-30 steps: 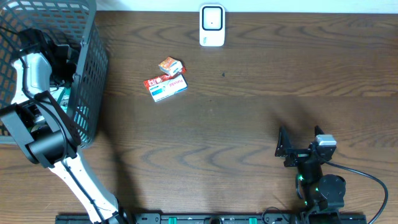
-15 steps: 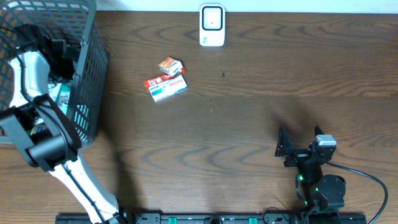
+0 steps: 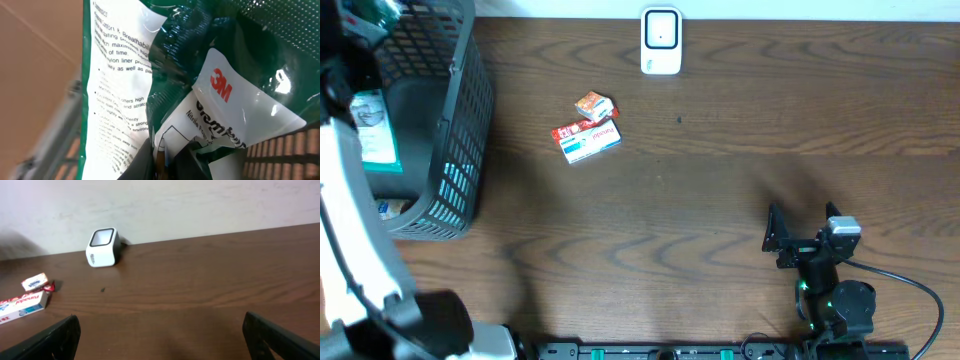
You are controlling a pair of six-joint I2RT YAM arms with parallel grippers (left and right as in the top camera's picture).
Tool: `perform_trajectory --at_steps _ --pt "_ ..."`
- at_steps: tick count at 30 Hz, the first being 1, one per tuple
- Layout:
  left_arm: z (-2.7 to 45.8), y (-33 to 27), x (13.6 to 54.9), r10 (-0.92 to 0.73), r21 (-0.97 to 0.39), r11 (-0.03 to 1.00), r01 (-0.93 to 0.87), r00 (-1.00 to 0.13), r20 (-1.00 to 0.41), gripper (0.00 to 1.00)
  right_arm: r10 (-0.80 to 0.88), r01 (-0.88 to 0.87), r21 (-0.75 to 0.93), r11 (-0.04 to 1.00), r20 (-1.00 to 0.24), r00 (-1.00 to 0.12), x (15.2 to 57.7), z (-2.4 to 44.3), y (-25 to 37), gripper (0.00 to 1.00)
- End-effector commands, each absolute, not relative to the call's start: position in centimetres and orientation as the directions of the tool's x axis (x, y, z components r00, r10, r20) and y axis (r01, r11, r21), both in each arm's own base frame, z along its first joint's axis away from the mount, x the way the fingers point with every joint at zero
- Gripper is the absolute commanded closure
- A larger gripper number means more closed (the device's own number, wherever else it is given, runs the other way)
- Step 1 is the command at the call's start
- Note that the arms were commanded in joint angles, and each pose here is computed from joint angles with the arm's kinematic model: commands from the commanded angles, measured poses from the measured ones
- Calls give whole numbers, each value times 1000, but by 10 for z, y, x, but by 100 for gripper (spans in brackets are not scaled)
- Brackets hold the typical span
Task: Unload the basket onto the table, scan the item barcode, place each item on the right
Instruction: 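Grasp the green 3M Comfort Grip gloves pack and carry it toward the scanner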
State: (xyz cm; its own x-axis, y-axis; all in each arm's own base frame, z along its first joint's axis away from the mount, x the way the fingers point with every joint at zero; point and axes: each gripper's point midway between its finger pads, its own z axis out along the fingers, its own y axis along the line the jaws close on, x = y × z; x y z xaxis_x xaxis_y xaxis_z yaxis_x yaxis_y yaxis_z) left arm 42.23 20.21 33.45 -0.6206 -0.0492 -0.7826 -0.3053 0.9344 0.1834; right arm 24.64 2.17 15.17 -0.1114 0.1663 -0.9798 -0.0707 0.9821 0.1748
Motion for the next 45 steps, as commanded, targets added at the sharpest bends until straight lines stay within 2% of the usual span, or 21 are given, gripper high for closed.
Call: perform_trajectory --at_steps 1,5,9,15,18,22,26,30,34,39,45 --pt "395 187 394 -29 173 922 -347 -507 -861 93 177 -69 185 980 -978 -115 246 151 21 1" --pt "441 159 367 -5 147 927 -345 -403 -915 93 177 -69 185 980 -978 -115 246 151 21 1" --pt "477 110 345 49 125 964 -236 -304 -951 93 177 -69 185 980 -978 -115 246 151 21 1" --pt "497 42 333 29 48 996 -77 -230 -973 93 177 -68 185 980 -978 -115 246 151 21 1" --pt "479 5 344 -26 -32 999 15 -294 -955 93 177 -69 185 980 -978 -115 246 151 21 1" --pt "437 -37 368 -38 -87 992 93 -432 -901 93 177 -69 185 980 -978 -115 246 151 21 1" --pt "390 -49 396 -25 -41 999 17 -548 -836 93 177 -69 185 980 -978 -115 246 151 21 1" --pt "312 -65 433 28 64 998 -26 -699 -714 93 177 -69 185 980 -978 -115 246 151 21 1" --pt "246 -79 450 -19 53 997 -62 -805 -593 93 177 -69 185 980 -978 -114 246 151 21 1" --pt "191 -116 456 15 24 1000 4 -873 -488 93 177 -69 185 980 -978 -115 246 151 21 1" --pt "180 -167 454 -52 -67 998 -22 -869 -491 93 177 -69 185 980 -978 -115 246 151 21 1"
